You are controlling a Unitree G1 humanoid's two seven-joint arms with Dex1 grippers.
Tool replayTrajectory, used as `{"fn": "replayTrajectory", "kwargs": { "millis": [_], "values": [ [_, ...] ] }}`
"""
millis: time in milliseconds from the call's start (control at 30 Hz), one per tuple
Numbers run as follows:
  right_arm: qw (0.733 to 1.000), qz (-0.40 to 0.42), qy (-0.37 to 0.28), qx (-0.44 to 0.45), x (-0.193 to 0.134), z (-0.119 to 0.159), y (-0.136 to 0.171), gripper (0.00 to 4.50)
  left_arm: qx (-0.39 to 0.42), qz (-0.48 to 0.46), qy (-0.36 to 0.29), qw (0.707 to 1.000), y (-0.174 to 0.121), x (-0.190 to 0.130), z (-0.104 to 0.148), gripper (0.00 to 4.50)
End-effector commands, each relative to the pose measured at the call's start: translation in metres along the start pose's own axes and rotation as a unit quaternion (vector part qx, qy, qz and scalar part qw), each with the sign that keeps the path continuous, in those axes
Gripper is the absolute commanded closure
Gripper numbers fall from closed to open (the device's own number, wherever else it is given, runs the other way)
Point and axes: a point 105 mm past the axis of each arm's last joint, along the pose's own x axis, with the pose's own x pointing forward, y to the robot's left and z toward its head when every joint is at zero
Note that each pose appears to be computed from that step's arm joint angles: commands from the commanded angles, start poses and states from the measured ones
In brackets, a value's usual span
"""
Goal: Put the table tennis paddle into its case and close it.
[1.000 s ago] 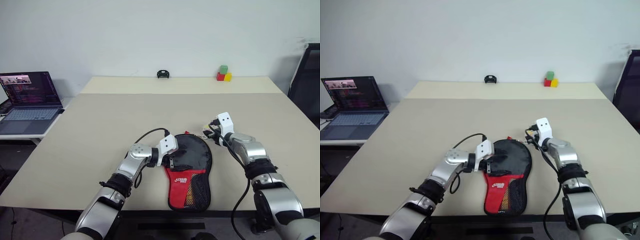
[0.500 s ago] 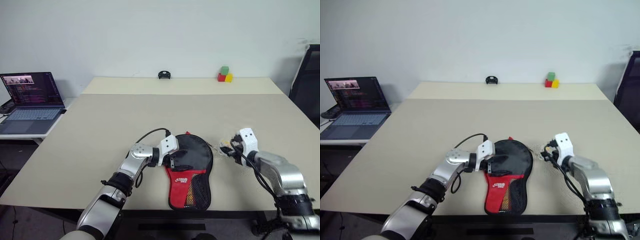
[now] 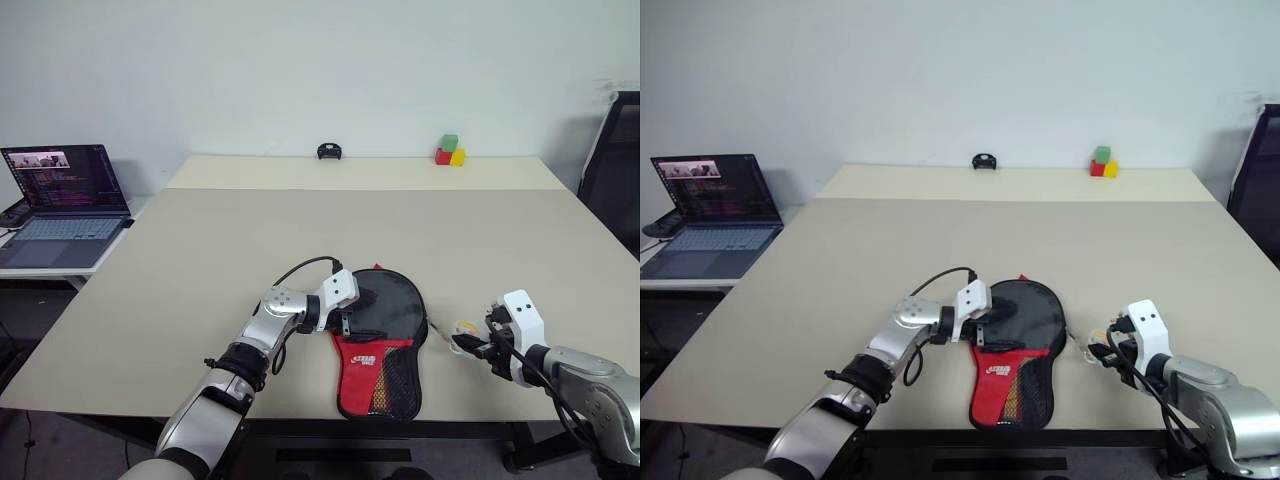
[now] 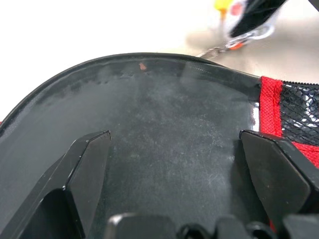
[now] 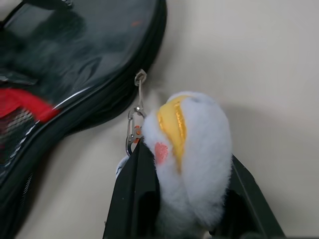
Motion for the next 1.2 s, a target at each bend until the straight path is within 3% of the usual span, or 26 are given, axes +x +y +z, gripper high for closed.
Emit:
{"fn": "replayTrajectory", "kwargs": {
  "millis": [33, 533, 867, 1200],
  "values": [
    [1.000, 0.023, 0.005, -0.014, -0.012, -0.001, 0.011, 3.83, -0.046, -0.027, 0.105, 0.993, -0.023, -0.003, -0.058, 0.00],
    [0.982, 0.167, 0.082, -0.019, -0.039, -0.035, 0.062, 3.83, -0.044, -0.038, 0.103, 0.993, -0.028, 0.004, -0.057, 0.00],
    [0.970, 0.210, 0.123, 0.003, -0.055, -0.060, 0.070, 3.83, -0.044, -0.042, 0.101, 0.993, -0.030, 0.008, -0.055, 0.00],
    [0.946, 0.291, 0.139, 0.031, -0.066, -0.078, 0.110, 3.83, -0.042, -0.044, 0.095, 0.994, -0.030, 0.015, -0.050, 0.00]
  ]
}}
